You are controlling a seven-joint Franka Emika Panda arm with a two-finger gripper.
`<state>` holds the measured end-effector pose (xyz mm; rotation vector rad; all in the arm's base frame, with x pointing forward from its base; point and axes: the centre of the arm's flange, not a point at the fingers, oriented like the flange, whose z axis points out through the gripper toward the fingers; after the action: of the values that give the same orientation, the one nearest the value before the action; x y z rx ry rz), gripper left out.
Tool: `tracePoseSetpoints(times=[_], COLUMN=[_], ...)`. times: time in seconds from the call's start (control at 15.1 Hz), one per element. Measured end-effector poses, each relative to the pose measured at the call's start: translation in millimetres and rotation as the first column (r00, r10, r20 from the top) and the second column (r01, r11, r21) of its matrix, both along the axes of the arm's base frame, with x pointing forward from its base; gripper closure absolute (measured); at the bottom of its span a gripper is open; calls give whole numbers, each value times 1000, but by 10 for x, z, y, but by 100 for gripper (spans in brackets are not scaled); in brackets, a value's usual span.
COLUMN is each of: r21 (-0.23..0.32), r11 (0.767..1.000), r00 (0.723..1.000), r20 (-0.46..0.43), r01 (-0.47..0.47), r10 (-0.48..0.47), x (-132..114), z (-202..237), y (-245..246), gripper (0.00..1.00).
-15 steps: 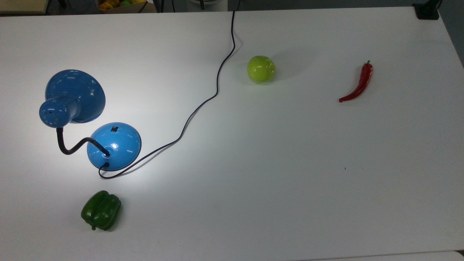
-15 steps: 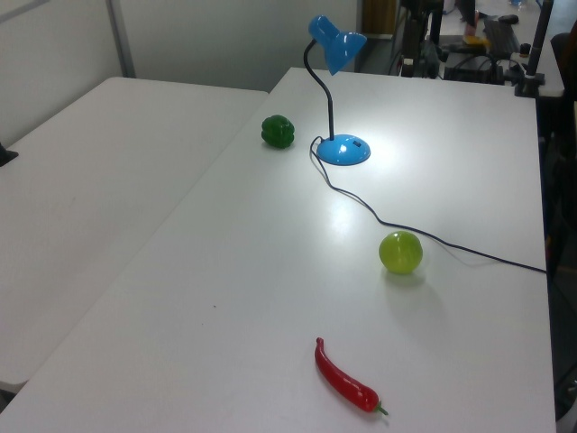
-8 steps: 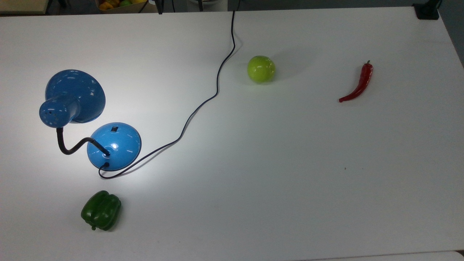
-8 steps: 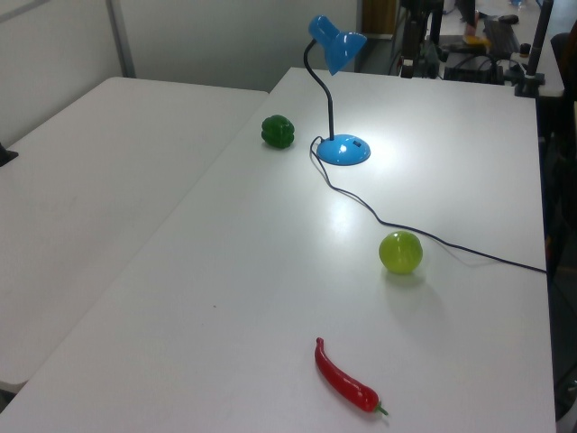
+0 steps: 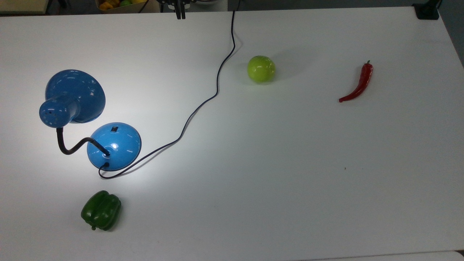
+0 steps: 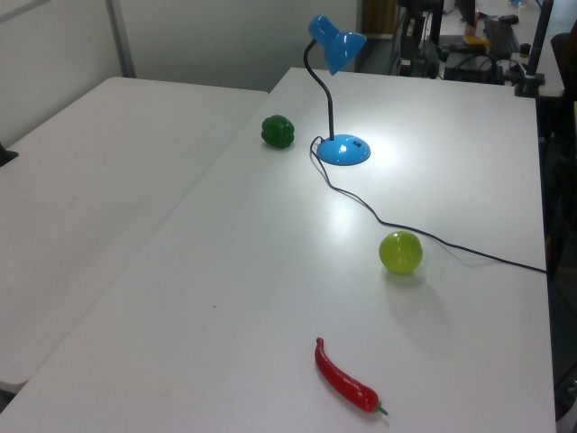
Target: Turn off lamp
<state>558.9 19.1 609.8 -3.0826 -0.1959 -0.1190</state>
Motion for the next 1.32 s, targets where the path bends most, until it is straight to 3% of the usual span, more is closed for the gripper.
tracePoseSetpoints(times=[0.26, 0.66, 1.19, 1.32], r21=[0, 0, -4, -17], r11=[1000, 1000, 1000, 999], r00=[1000, 1000, 995, 991], r20=[11, 8, -95, -128], r01=[-2, -4, 5, -30], r10=[2, 4, -5, 27], x=[20, 21, -29, -47], z=[-2, -17, -358, -532], y=[12, 23, -78, -214], gripper=[99, 99, 99, 99])
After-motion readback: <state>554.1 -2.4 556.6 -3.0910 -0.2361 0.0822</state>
